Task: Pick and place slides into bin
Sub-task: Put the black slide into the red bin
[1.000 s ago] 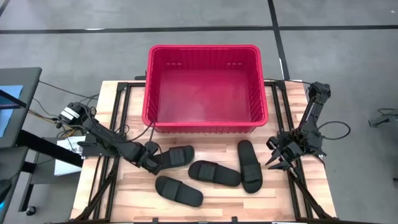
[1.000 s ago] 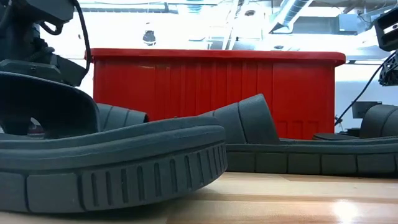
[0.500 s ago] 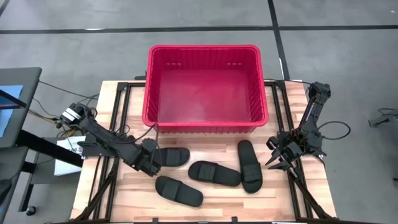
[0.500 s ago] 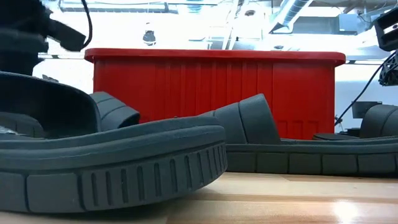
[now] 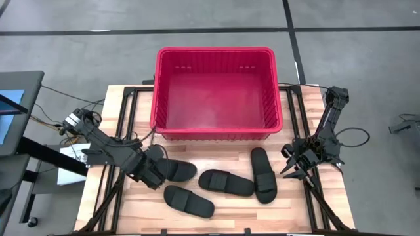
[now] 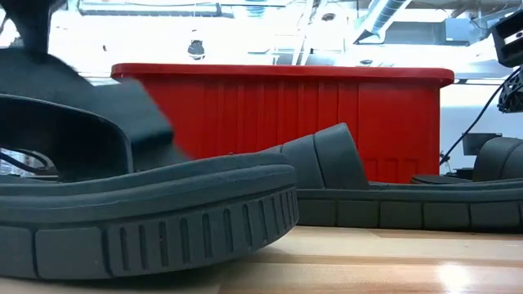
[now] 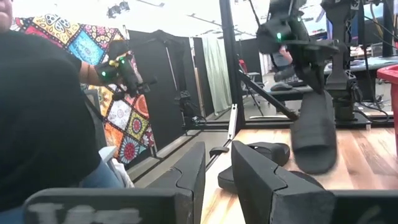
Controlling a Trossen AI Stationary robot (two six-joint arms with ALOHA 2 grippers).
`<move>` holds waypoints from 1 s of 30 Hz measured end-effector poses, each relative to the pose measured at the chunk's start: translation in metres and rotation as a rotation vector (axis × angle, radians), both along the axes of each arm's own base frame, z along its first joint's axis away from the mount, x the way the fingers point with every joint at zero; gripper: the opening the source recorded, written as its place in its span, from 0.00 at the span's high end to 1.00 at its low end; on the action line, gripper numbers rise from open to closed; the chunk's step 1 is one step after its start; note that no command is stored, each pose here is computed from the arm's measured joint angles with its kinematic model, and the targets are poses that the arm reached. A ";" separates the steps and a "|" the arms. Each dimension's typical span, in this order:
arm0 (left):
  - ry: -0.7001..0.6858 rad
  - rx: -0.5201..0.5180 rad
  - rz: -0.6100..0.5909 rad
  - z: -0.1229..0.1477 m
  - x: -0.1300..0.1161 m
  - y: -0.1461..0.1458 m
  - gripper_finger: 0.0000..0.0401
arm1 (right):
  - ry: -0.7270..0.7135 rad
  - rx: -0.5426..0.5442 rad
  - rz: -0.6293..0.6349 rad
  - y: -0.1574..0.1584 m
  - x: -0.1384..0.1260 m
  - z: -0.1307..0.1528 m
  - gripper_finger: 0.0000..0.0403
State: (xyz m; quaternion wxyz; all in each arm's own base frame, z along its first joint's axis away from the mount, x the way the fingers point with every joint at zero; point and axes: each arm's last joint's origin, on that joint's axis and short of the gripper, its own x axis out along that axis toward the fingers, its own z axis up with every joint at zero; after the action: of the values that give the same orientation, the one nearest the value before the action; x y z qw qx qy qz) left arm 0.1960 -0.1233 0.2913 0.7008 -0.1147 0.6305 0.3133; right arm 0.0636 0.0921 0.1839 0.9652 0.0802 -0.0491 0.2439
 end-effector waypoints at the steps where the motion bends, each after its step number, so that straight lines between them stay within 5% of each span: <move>1: -0.024 -0.007 -0.005 0.006 0.000 -0.001 1.00 | 0.000 0.000 0.000 0.000 0.000 0.000 0.83; 15: -0.271 -0.024 -0.061 0.062 0.007 -0.004 1.00 | 0.000 0.000 0.000 0.000 0.000 0.000 0.83; 30: -0.409 0.085 -0.175 0.107 0.019 0.022 1.00 | 0.000 0.000 0.000 0.000 0.000 0.000 0.83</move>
State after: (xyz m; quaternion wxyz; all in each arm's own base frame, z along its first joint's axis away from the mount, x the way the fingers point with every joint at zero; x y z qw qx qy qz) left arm 0.2154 -0.1009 0.3980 0.8427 -0.0908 0.4692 0.2479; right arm 0.0636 0.0921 0.1840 0.9652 0.0801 -0.0491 0.2440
